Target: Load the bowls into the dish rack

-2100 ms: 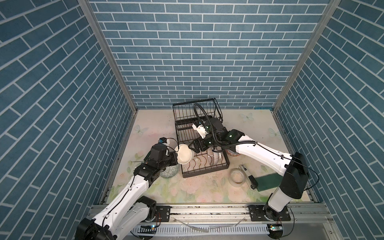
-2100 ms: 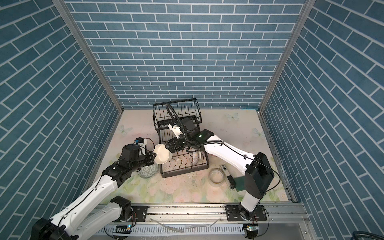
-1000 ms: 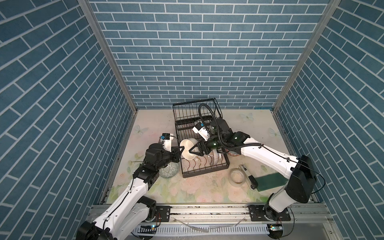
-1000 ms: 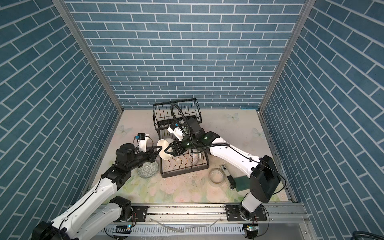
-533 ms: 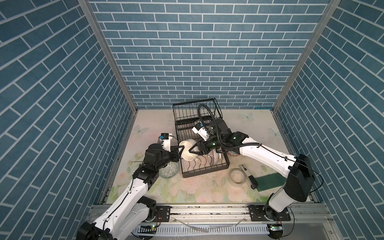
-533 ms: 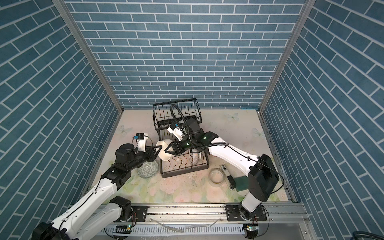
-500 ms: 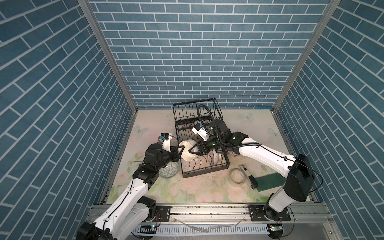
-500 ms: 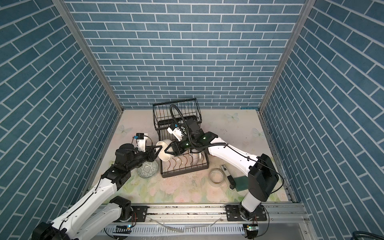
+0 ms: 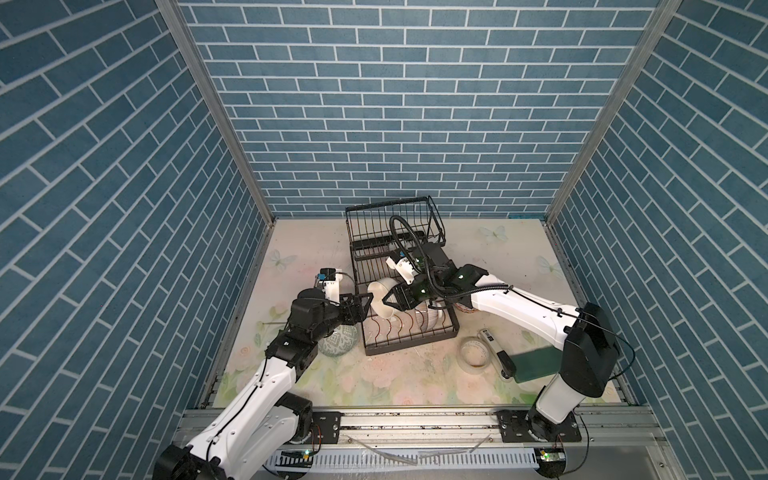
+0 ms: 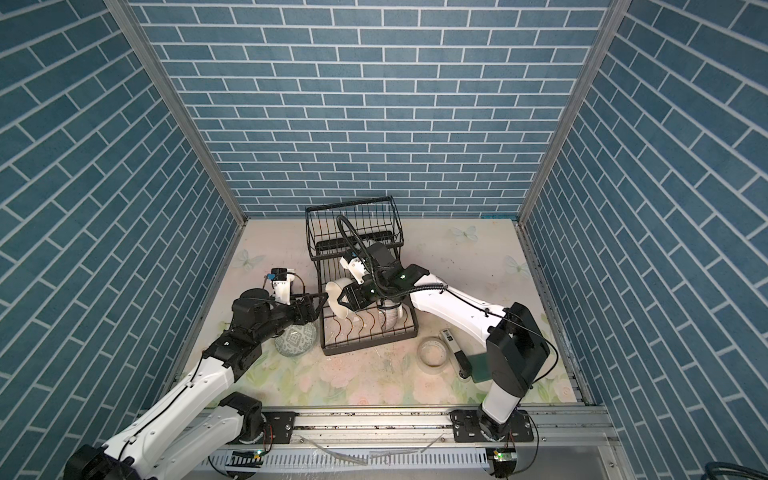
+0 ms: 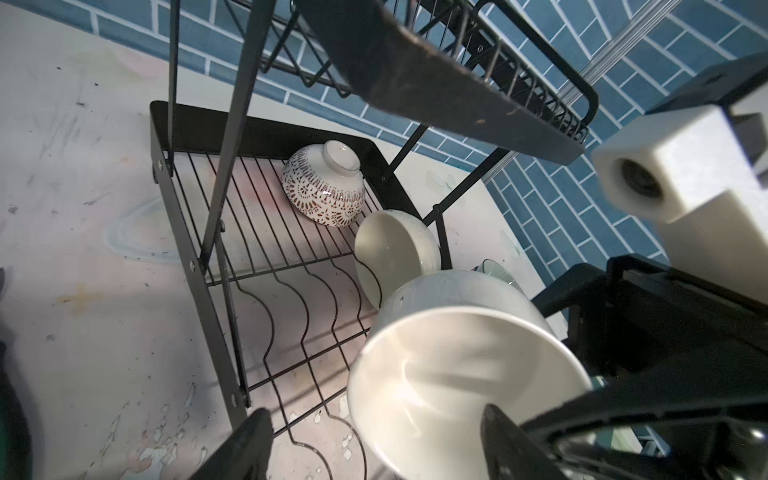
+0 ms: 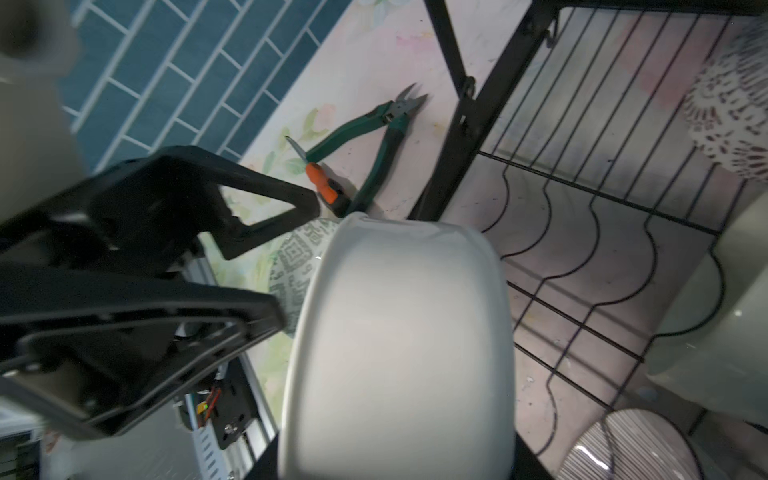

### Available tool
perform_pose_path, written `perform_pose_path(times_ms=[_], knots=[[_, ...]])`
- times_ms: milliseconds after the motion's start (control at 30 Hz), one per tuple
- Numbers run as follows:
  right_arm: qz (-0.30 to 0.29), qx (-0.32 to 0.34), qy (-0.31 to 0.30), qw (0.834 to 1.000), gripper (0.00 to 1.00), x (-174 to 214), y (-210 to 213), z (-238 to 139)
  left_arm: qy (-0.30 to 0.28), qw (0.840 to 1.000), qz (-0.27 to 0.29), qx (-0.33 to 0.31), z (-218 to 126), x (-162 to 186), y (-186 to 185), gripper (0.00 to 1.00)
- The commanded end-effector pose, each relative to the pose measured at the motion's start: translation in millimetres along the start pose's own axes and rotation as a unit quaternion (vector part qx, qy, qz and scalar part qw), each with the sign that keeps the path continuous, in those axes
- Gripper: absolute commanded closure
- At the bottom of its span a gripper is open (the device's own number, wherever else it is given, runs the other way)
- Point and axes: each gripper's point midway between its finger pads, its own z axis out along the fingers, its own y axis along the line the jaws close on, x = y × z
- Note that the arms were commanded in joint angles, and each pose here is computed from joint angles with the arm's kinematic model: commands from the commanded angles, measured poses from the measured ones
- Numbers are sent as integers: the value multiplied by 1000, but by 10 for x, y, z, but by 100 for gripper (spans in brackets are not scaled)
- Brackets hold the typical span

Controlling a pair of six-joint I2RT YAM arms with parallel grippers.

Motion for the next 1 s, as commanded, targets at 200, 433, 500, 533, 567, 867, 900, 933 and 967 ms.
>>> perform_pose_path(times_ms=[200,433,500,533,567,867,900,933,967], knots=[[-183,139,-25,973,71,-351,-46,67,-26,996,-16,-81,-287,-30,236,6],[-282,211,-24,936,71,-485,-133,204,-8,982,-60,-180,-541,25,490,0],[-309,235,-22,921,71,-514,-155,234,-3,976,-72,-206,-620,27,541,0],[-322,247,-21,914,71,-530,-169,248,-2,974,-77,-214,-653,16,548,0],[-332,257,-22,907,71,-546,-188,262,-1,973,-80,-217,-674,8,549,0],[-421,302,-46,854,69,-710,-235,512,-9,974,-86,-211,-692,-61,500,0],[-430,308,-49,847,68,-724,-254,548,-8,973,-86,-212,-692,-54,505,0],[-437,316,-49,841,68,-735,-286,576,-7,973,-87,-213,-693,-43,513,0],[-445,326,-52,832,68,-761,-300,606,-4,973,-87,-215,-691,-27,523,0]])
